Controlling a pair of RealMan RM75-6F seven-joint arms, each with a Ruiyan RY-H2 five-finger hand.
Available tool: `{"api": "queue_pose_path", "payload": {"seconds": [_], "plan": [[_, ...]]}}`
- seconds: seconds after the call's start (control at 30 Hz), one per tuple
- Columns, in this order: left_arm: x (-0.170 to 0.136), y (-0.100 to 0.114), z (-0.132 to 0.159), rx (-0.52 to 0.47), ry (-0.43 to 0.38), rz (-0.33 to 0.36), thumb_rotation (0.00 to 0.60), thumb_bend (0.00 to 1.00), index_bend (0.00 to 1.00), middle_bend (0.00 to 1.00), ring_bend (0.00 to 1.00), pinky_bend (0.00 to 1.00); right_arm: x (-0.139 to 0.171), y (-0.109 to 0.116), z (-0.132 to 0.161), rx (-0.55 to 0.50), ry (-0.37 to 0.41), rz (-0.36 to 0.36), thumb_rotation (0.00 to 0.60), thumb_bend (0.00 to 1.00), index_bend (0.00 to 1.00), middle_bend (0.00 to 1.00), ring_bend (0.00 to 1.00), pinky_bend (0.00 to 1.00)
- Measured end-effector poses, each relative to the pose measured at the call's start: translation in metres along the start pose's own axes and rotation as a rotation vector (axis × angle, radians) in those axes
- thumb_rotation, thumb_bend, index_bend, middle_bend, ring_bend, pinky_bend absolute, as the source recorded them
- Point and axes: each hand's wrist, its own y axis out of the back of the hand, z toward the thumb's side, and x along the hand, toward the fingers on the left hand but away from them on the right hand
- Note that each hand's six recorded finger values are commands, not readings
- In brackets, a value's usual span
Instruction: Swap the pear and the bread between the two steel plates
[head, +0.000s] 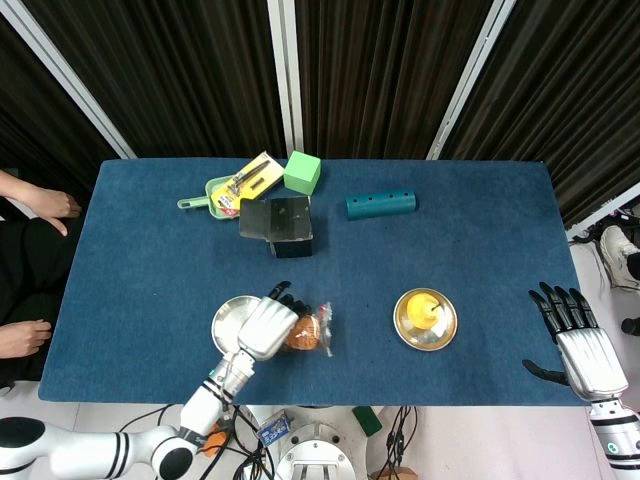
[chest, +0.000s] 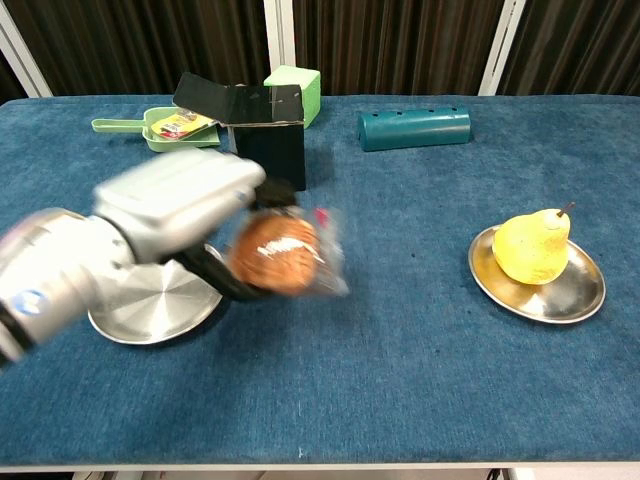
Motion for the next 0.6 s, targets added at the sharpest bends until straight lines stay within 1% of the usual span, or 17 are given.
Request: {"api": "queue_pose_path", "payload": {"seconds": [0.1, 0.17, 0.27, 0.33, 0.43, 0.53, 0.6], "plan": [[-0.015, 0.009, -0.041, 0.053, 0.07, 0.012, 0.6, 0.12, 0.54, 0.51, 0.39, 0.18, 0.001, 0.0, 0.0, 0.001, -0.002, -0.004, 0.553, 0.23, 0.0, 0.0, 0.0, 0.0], [-0.025, 0.009, -0.064, 0.048, 0.115, -0.002, 0.6, 0.12, 0.54, 0.51, 0.39, 0.18, 0.001, 0.0, 0.0, 0.002, -0.003, -0.003, 0.554, 0.23, 0.0, 0.0, 0.0, 0.0], [-0.04, 0.003, -0.088, 0.016, 0.166, -0.035, 0.6, 0.12, 0.54, 0.51, 0.39, 0.18, 0.0, -0.002, 0.001, 0.006, -0.004, 0.001, 0.554, 0.23, 0.0, 0.0, 0.0, 0.0], [-0.048, -0.004, -0.095, 0.004, 0.179, -0.056, 0.6, 0.11, 0.53, 0.49, 0.39, 0.18, 0.0, -0.002, 0.002, 0.008, -0.004, 0.001, 0.554, 0.23, 0.0, 0.0, 0.0, 0.0], [-0.056, -0.014, -0.095, -0.004, 0.17, -0.083, 0.6, 0.11, 0.5, 0.47, 0.38, 0.18, -0.001, -0.004, 0.004, 0.012, -0.002, 0.005, 0.555, 0.23, 0.0, 0.0, 0.0, 0.0], [-0.056, -0.022, -0.092, -0.006, 0.152, -0.1, 0.6, 0.09, 0.42, 0.4, 0.34, 0.18, -0.002, -0.006, 0.006, 0.014, 0.0, 0.011, 0.555, 0.23, 0.0, 0.0, 0.0, 0.0], [-0.055, -0.028, -0.09, -0.007, 0.142, -0.112, 0.6, 0.08, 0.33, 0.31, 0.28, 0.19, -0.002, -0.007, 0.006, 0.015, 0.0, 0.014, 0.555, 0.23, 0.0, 0.0, 0.0, 0.0]]}}
